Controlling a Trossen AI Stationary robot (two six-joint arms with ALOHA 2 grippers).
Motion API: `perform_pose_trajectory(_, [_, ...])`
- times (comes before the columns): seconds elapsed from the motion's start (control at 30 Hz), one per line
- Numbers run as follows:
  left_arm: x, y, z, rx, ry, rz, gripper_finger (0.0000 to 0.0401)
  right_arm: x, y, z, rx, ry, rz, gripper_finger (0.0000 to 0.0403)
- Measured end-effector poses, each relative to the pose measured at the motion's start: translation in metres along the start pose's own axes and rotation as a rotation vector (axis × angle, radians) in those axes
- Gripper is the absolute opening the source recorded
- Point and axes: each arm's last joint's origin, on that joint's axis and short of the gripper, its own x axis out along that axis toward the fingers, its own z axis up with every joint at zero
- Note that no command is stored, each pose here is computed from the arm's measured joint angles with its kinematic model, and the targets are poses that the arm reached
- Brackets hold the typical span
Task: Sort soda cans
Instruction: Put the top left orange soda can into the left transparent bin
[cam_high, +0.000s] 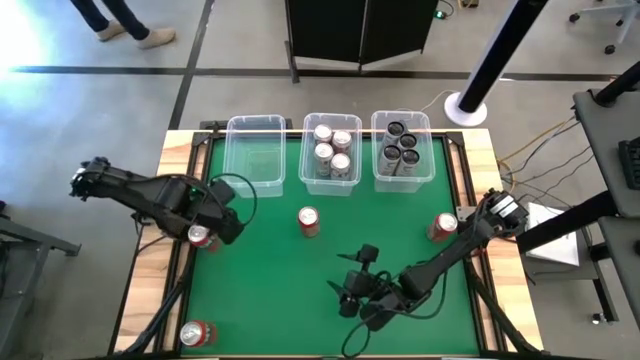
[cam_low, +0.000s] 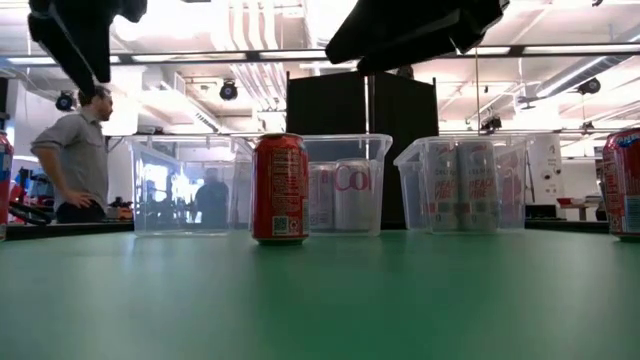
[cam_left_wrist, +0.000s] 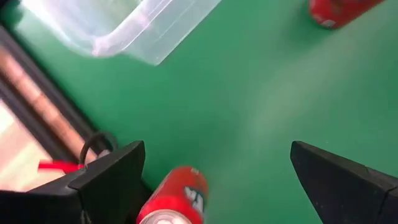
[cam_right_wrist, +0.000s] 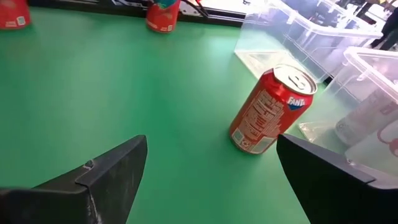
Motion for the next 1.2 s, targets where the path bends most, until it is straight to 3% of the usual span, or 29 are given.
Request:
perform_pose_trajectory(0.33, [0.006,0.017,-0.01,-0.179,0.123,0.034,0.0387,-0.001,0.002,-0.002,-0.022,-0.002,0.0,0.0354])
perform_pose_trajectory(0.63, [0.011,0.01,-0.013,0.291,0.209,-0.013,0.0387,0.0,0.002,-0.005,-0.076,0.004,0.002,0.0354])
perform_pose_trajectory(1.07, [0.031,0.014,-0.028,0.555,0.36,-0.003,0.0387,0.0,0.001,-0.006,-0.085,0.01,0.002,0.0354])
perform_pose_trajectory(1.2, [0.036,0.014,-0.034,0.639,0.425,-0.053,0.0387,0.0,0.002,-0.006,-0.057,0.022,0.026,0.0354])
